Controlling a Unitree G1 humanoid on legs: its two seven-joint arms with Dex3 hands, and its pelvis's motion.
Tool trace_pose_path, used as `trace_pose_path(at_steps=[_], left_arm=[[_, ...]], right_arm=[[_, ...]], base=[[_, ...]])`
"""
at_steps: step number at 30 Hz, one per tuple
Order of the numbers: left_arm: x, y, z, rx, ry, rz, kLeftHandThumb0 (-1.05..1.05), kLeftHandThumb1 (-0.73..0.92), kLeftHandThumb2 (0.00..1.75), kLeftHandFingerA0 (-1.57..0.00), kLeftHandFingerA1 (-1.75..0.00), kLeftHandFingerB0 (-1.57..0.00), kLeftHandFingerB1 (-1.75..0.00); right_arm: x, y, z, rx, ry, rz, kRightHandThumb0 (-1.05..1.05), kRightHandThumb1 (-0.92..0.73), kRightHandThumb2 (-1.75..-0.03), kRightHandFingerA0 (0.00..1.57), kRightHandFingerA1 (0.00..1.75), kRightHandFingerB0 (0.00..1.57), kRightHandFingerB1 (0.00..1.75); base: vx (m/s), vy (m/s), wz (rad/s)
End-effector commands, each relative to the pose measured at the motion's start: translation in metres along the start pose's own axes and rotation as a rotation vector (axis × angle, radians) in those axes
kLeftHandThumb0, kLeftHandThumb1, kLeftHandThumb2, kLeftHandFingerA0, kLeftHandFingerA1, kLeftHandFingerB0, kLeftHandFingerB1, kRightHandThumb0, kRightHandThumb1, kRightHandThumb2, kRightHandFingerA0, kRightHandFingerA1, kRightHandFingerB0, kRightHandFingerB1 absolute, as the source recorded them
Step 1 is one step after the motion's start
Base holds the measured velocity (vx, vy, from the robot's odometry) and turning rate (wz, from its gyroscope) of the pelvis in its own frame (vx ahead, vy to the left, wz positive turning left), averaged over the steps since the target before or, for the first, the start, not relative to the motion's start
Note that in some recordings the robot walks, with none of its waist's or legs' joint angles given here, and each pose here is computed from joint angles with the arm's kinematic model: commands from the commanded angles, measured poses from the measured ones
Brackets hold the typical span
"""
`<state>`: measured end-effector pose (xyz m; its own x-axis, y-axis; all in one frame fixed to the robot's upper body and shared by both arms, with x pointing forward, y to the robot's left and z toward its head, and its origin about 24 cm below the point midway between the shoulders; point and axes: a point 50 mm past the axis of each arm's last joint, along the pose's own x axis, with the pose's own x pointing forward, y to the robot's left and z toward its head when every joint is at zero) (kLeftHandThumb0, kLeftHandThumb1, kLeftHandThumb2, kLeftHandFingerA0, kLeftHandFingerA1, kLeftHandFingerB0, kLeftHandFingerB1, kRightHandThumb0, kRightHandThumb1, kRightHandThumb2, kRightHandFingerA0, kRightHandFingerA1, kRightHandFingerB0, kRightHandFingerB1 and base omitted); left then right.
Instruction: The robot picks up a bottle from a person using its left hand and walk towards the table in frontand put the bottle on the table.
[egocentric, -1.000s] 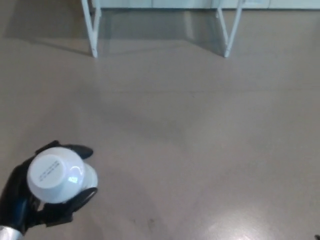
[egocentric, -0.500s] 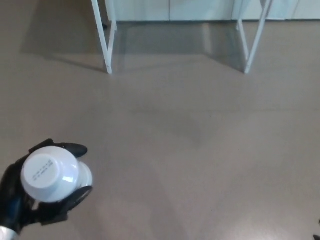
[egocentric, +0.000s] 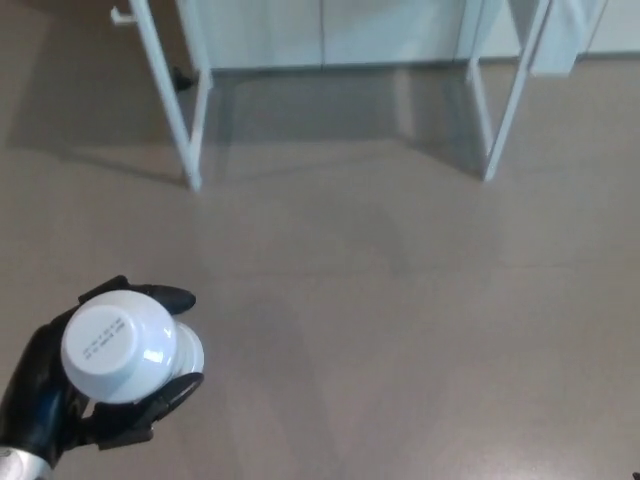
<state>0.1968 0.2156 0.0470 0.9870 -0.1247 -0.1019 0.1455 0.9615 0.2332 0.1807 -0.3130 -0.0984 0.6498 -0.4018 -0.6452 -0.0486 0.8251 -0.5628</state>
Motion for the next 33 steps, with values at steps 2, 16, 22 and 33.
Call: trace_pose_path(at_steps=[2, 16, 22, 33], left_arm=[[0.0, 0.003, 0.002, 0.015, 0.004, 0.017, -0.14, 0.79, 0.65, -0.95, -1.38, -0.81, -0.84], [0.001, 0.002, 0.004, 0.034, -0.001, 0.016, -0.15, 0.77, 0.65, -0.96, -1.36, -0.81, -0.82], [0.002, 0.003, 0.005, 0.015, 0.004, 0.019, -0.13, 0.78, 0.65, -0.95, -1.37, -0.82, -0.83], [0.005, 0.007, 0.014, -0.004, -0.037, 0.005, -0.11, 0.79, 0.65, -0.97, -1.36, -0.8, -0.8]], right_arm=[[0.0, -0.002, -0.002, 0.006, 0.007, -0.003, -0.46, -0.65, -0.6, 0.67, 0.47, 0.48, 0.38], [0.0, -0.002, -0.002, -0.007, 0.005, -0.003, -0.48, -0.65, -0.6, 0.67, 0.48, 0.46, 0.38], [0.0, -0.002, -0.001, -0.002, 0.009, -0.003, -0.47, -0.65, -0.6, 0.67, 0.48, 0.47, 0.38], [0.0, -0.002, -0.002, 0.004, 0.012, 0.0, -0.52, -0.53, -0.84, 0.6, 0.6, 0.38, 0.49]], base=[[0.49, 0.214, -0.61], [0.44, -0.02, 0.14], [0.38, -0.09, -0.03], [0.51, 0.106, -0.23]])
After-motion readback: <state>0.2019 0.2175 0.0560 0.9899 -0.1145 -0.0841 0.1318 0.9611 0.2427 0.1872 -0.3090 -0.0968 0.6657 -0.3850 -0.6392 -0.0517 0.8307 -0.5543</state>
